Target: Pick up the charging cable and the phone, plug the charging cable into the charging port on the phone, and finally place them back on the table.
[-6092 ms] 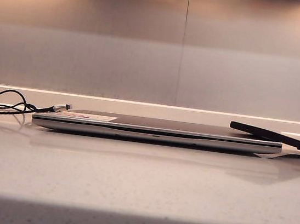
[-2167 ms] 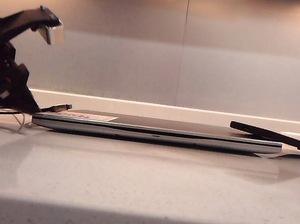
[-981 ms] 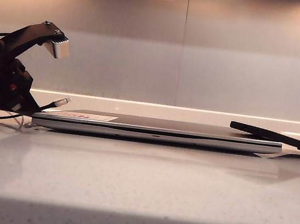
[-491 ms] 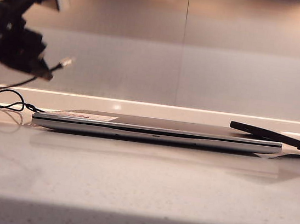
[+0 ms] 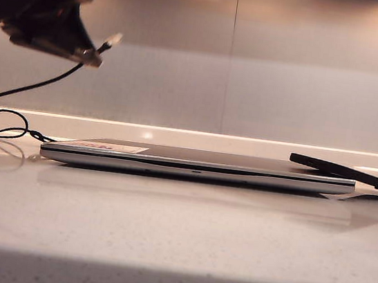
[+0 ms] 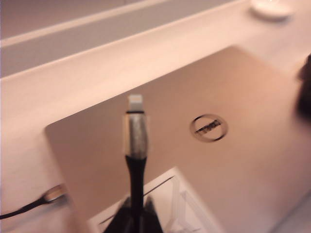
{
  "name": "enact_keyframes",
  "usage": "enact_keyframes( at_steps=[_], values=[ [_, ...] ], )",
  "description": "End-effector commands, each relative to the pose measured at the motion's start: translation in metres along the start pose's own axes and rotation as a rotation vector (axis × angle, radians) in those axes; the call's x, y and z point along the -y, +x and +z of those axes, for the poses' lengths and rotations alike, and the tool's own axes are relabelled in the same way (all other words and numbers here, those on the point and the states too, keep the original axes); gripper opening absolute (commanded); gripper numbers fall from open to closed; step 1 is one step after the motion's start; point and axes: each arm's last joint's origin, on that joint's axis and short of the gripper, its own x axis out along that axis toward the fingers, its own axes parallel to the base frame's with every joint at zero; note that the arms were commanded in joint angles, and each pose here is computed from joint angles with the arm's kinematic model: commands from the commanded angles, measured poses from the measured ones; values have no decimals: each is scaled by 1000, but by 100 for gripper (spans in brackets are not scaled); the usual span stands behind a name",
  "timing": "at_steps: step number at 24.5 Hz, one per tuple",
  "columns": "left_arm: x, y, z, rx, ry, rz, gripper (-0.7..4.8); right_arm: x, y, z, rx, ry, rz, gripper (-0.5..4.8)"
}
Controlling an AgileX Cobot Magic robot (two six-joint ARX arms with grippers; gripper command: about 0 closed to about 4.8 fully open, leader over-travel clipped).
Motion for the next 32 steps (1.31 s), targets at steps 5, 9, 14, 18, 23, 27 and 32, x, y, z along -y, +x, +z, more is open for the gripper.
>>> enact_keyframes(
  at_steps=[5,9,14,18,23,27,32],
  values=[
    [16,-8,6,19,-82,-71,-7,7,-1,-7,-59,210,-94,-6],
    [27,-8,3,-20,-67,-121,-7,18,5,-22,-112,373,-111,-6],
    [35,-8,1,-40,-52,-153,-7,27,10,-40,-166,460,-108,-5],
    [36,-8,-2,-62,-46,-158,-7,34,13,-52,-186,501,-111,-5],
    [36,-8,-6,-81,-46,-158,-7,43,18,-71,-196,573,-148,-5],
    [36,-8,-7,-93,-47,-158,-7,50,18,-84,-206,720,-222,19],
    [36,-8,-7,-91,-47,-158,-7,57,18,-90,-186,916,-297,382]
  ],
)
